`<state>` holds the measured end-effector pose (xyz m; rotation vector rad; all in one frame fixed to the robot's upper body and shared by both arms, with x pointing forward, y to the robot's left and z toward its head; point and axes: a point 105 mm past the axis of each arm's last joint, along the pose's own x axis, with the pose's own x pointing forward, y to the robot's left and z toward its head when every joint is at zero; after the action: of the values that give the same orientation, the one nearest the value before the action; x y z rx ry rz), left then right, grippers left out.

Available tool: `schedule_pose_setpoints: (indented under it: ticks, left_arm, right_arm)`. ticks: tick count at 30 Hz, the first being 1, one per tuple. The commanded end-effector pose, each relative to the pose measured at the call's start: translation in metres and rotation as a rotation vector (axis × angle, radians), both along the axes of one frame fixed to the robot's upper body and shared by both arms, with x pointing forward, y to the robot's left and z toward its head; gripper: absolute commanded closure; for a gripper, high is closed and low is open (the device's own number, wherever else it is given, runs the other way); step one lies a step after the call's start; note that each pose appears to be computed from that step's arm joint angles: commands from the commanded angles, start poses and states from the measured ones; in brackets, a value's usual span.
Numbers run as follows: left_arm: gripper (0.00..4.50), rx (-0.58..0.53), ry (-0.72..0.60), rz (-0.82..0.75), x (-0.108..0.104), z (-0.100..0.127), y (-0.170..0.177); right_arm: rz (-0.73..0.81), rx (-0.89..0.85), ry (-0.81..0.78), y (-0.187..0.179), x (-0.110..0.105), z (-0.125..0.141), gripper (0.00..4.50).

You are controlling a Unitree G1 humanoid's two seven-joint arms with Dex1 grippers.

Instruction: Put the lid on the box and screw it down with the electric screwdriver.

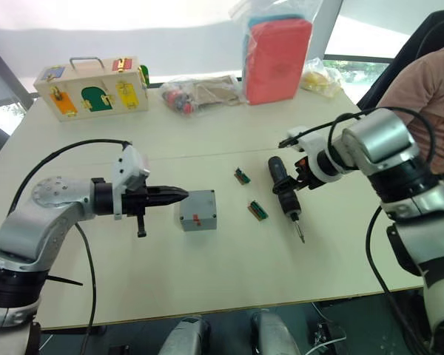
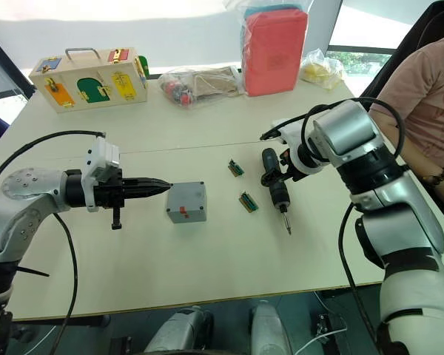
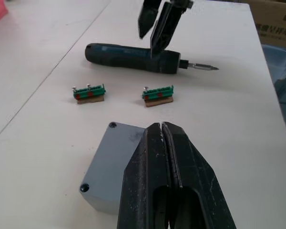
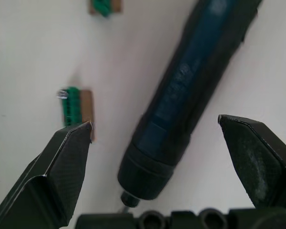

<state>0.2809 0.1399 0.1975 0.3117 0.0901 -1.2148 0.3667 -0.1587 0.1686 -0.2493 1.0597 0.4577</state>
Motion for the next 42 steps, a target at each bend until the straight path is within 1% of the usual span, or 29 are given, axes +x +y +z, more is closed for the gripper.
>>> schedule_pose_setpoints:
  ticks: [1,3,7,15,17,18,21,24,25,27,29,30,33,34,36,37,38,39,40,42]
  left_arm:
    - [4.5,-0.007,-0.056,0.007,-0.001,0.006,-0.001]
    - [4.5,-0.009,-0.059,0.009,-0.002,0.006,-0.001]
    - [4.5,-0.011,-0.079,0.007,-0.008,0.007,-0.001]
    - [4.5,-0.013,-0.099,-0.018,-0.014,0.013,-0.002]
    - [4.5,-0.004,-0.114,-0.021,-0.013,0.015,-0.003]
    - [4.5,-0.004,-0.116,-0.021,-0.013,0.015,-0.003]
    - [4.5,-0.003,-0.12,-0.023,-0.013,0.016,-0.003]
    - [4.5,0.0,-0.129,-0.014,-0.01,0.017,-0.002]
    - [4.5,-0.004,-0.133,-0.001,-0.008,0.018,-0.001]
    - [4.5,-0.008,-0.137,0.012,-0.005,0.02,0.001]
    - [4.5,-0.003,-0.139,0.027,-0.003,0.02,0.005]
    - [4.5,-0.002,-0.138,0.031,-0.002,0.02,0.006]
    - [4.5,0.006,-0.131,0.04,0.0,0.018,0.009]
    - [4.5,0.015,-0.125,0.041,0.001,0.016,0.011]
    - [4.5,0.041,-0.118,0.04,0.003,0.011,0.014]
    - [4.5,0.058,-0.116,0.04,0.004,0.007,0.015]
    - [4.5,0.073,-0.115,0.04,0.005,0.004,0.017]
    - [4.5,0.085,-0.116,0.042,0.007,0.002,0.019]
    - [4.5,0.087,-0.114,0.044,0.009,0.0,0.02]
    - [4.5,0.087,-0.108,0.046,0.013,-0.003,0.02]
  right_arm:
    - [-0.071,-0.025,0.005,-0.001,0.008,0.002,0.04]
    - [-0.107,-0.043,0.018,-0.005,0.01,-0.003,0.04]
    - [-0.185,-0.098,0.092,-0.013,0.008,-0.027,0.04]
    - [-0.165,-0.158,0.098,-0.008,0.009,-0.038,0.04]
    - [-0.155,-0.167,0.1,-0.007,0.009,-0.043,0.45]
    - [-0.152,-0.171,0.101,-0.007,0.009,-0.045,0.59]
    - [-0.152,-0.175,0.098,-0.008,0.01,-0.046,1.63]
    - [-0.151,-0.17,0.068,-0.008,0.015,-0.04,2.49]
    - [-0.158,-0.167,0.054,-0.009,0.017,-0.037,2.6]
    - [-0.167,-0.164,0.041,-0.01,0.019,-0.034,2.64]
    - [-0.183,-0.16,0.006,-0.014,0.022,-0.024,2.66]
    - [-0.188,-0.157,-0.035,-0.015,0.026,-0.015,2.67]
    - [-0.175,-0.122,-0.254,-0.011,0.046,0.03,2.67]
    - [-0.152,-0.079,-0.282,-0.002,0.046,0.042,2.67]
    - [-0.053,-0.024,-0.393,0.014,0.048,0.065,2.67]
    - [-0.02,0.035,-0.392,0.025,0.044,0.072,2.67]
    - [-0.003,0.088,-0.426,0.033,0.043,0.08,2.67]
    - [0.011,0.149,-0.497,0.041,0.046,0.093,2.67]
    - [0.061,0.231,-0.587,0.055,0.046,0.108,2.67]
    - [0.109,0.376,-0.685,0.073,0.041,0.127,2.67]
